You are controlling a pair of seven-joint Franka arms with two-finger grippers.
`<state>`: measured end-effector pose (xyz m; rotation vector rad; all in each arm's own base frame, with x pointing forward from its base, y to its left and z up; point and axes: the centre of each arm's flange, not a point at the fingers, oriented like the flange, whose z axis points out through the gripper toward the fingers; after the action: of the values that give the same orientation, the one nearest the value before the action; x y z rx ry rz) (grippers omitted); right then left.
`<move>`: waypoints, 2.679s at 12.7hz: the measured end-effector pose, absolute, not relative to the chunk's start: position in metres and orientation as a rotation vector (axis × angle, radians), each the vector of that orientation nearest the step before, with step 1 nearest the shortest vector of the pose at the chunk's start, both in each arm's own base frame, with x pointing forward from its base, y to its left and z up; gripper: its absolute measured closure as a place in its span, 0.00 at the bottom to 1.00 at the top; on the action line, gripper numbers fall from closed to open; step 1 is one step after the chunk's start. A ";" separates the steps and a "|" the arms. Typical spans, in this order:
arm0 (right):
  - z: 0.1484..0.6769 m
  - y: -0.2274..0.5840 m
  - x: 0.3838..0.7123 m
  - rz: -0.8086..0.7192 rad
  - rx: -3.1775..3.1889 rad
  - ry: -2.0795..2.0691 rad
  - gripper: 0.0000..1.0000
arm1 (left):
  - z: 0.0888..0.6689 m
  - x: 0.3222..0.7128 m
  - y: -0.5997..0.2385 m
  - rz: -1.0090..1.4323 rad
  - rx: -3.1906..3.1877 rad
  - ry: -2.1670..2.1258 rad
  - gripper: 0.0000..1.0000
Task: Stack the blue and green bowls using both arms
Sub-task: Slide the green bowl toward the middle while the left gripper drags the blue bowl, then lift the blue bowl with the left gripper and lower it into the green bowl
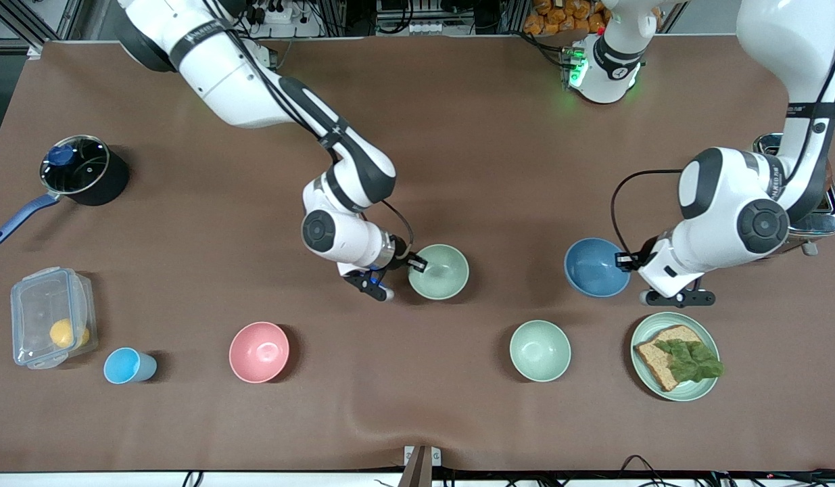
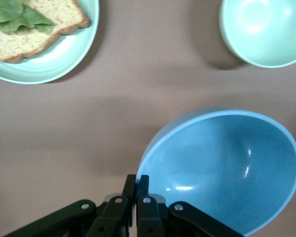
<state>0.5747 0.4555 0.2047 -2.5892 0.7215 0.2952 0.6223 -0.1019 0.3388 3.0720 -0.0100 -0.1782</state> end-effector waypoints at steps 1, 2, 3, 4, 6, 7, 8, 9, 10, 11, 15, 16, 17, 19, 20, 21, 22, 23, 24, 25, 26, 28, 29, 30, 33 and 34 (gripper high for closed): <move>0.198 0.463 0.569 0.281 -2.586 0.730 0.92 | 0.342 0.621 -0.112 -0.175 3.068 -0.016 0.96; 0.191 0.470 0.563 0.270 -2.597 0.728 0.91 | 0.343 0.619 -0.122 -0.176 3.063 -0.026 0.96; 0.186 0.474 0.559 0.256 -2.612 0.732 0.84 | 0.344 0.617 -0.131 -0.179 3.059 -0.042 0.96; 0.184 0.476 0.557 0.241 -2.620 0.745 0.73 | 0.345 0.615 -0.138 -0.181 3.056 -0.051 0.96; 0.188 0.475 0.563 0.226 -2.604 0.799 0.49 | 0.346 0.614 -0.146 -0.184 3.039 -0.052 0.96; 0.194 0.471 0.569 0.216 -2.590 0.838 0.40 | 0.348 0.613 -0.149 -0.183 3.031 -0.052 0.96; 0.202 0.465 0.578 0.208 -2.572 0.888 0.28 | 0.349 0.613 -0.154 -0.183 3.021 -0.051 0.96; 0.211 0.456 0.587 0.215 -2.556 0.946 0.19 | 0.350 0.612 -0.160 -0.183 3.017 -0.056 0.96; 0.220 0.446 0.595 0.226 -2.536 1.008 0.07 | 0.351 0.610 -0.167 -0.185 3.013 -0.061 0.96; 0.231 0.438 0.604 0.233 -2.502 1.078 0.00 | 0.350 0.609 -0.174 -0.191 3.007 -0.055 0.96; 0.235 0.418 0.622 0.281 -2.372 1.359 0.00 | 0.351 0.607 -0.220 -0.198 2.993 0.019 0.96; 0.230 0.416 0.622 0.291 -2.357 1.398 0.00 | 0.351 0.608 -0.232 -0.197 2.988 0.045 0.96; 0.224 0.415 0.622 0.301 -2.341 1.437 0.00 | 0.350 0.610 -0.242 -0.198 2.982 0.073 0.96; 0.210 0.416 0.621 0.302 -2.283 1.525 0.00 | 0.341 0.611 -0.265 -0.222 2.971 0.126 0.96; 0.204 0.417 0.621 0.298 -2.259 1.555 0.00 | 0.333 0.610 -0.277 -0.241 2.965 0.156 0.96; 0.198 0.417 0.620 0.298 -2.249 1.573 0.00 | 0.325 0.610 -0.291 -0.261 2.958 0.195 0.96; 0.192 0.416 0.620 0.298 -2.243 1.588 0.00 | 0.317 0.610 -0.303 -0.279 2.951 0.238 0.96; 0.188 0.414 0.621 0.296 -2.241 1.596 0.00 | 0.311 0.610 -0.315 -0.292 2.943 0.270 0.96; 0.184 0.413 0.621 0.296 -2.241 1.601 0.00 | 0.306 0.609 -0.325 -0.302 2.939 0.288 0.96; 0.182 0.413 0.620 0.299 -2.242 1.603 0.00 | 0.302 0.607 -0.334 -0.310 2.937 0.304 0.96; 0.180 0.414 0.619 0.301 -2.245 1.602 0.00 | 0.299 0.604 -0.342 -0.314 2.935 0.316 0.96; 0.179 0.420 0.615 0.303 -2.252 1.593 0.00 | 0.295 0.599 -0.357 -0.311 2.931 0.330 0.96; 0.179 0.423 0.614 0.302 -2.254 1.588 0.00 | 0.292 0.597 -0.362 -0.309 2.929 0.329 0.96; 0.179 0.425 0.612 0.303 -2.257 1.585 0.00 | 0.288 0.596 -0.365 -0.309 2.927 0.330 0.96; 0.180 0.428 0.611 0.297 -2.239 1.598 0.00 | 0.276 0.597 -0.364 -0.324 2.926 0.337 0.96; 0.181 0.428 0.613 0.289 -2.208 1.623 0.00 | 0.273 0.597 -0.365 -0.330 2.926 0.337 0.96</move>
<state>0.6129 0.4276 0.1811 -2.2076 1.6234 0.2887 0.5965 -0.3649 0.2725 2.9258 0.3374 -0.3301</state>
